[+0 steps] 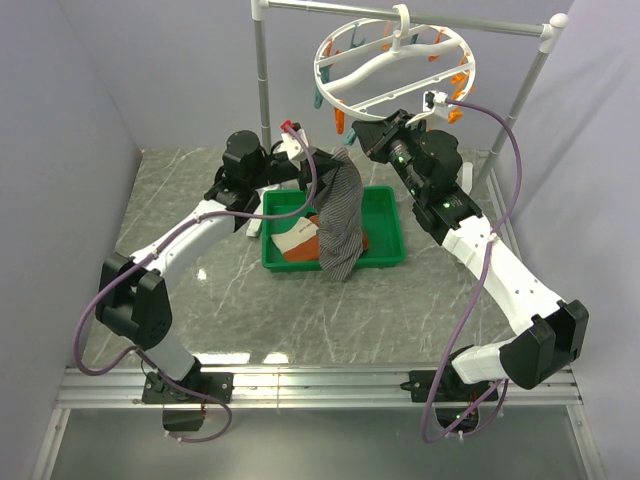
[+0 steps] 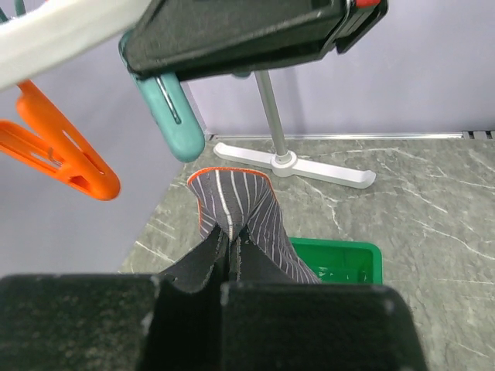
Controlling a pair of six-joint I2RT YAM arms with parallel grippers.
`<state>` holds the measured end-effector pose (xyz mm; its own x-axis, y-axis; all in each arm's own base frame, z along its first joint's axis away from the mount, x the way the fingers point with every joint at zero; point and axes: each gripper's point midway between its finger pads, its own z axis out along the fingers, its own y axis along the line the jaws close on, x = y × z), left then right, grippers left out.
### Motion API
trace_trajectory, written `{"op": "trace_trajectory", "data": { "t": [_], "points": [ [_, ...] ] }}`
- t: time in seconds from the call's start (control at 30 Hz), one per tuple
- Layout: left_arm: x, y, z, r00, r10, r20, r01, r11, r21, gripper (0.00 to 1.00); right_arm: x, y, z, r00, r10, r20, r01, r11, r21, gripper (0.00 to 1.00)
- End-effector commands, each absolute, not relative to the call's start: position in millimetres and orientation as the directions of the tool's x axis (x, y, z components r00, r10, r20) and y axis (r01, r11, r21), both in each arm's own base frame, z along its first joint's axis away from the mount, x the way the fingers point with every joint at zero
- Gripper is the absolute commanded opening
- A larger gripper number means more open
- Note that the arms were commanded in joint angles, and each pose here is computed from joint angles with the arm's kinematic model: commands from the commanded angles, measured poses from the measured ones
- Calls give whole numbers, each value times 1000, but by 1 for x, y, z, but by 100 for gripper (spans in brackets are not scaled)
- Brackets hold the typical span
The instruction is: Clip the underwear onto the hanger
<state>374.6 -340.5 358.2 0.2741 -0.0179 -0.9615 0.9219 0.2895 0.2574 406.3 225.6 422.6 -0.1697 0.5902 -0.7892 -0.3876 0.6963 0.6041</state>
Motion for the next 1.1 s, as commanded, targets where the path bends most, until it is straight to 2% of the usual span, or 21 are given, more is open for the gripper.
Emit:
{"op": "trace_trajectory", "data": {
  "t": [0.0, 1.07],
  "points": [
    [361, -338, 401, 366, -76, -928, 898, 290, 331, 0, 406, 224, 436, -144, 598, -788, -417, 686, 597, 0],
    [395, -354, 398, 315, -103, -944, 909, 320, 268, 0, 403, 233, 437, -183, 610, -771, -444, 648, 619, 0]
  ]
}}
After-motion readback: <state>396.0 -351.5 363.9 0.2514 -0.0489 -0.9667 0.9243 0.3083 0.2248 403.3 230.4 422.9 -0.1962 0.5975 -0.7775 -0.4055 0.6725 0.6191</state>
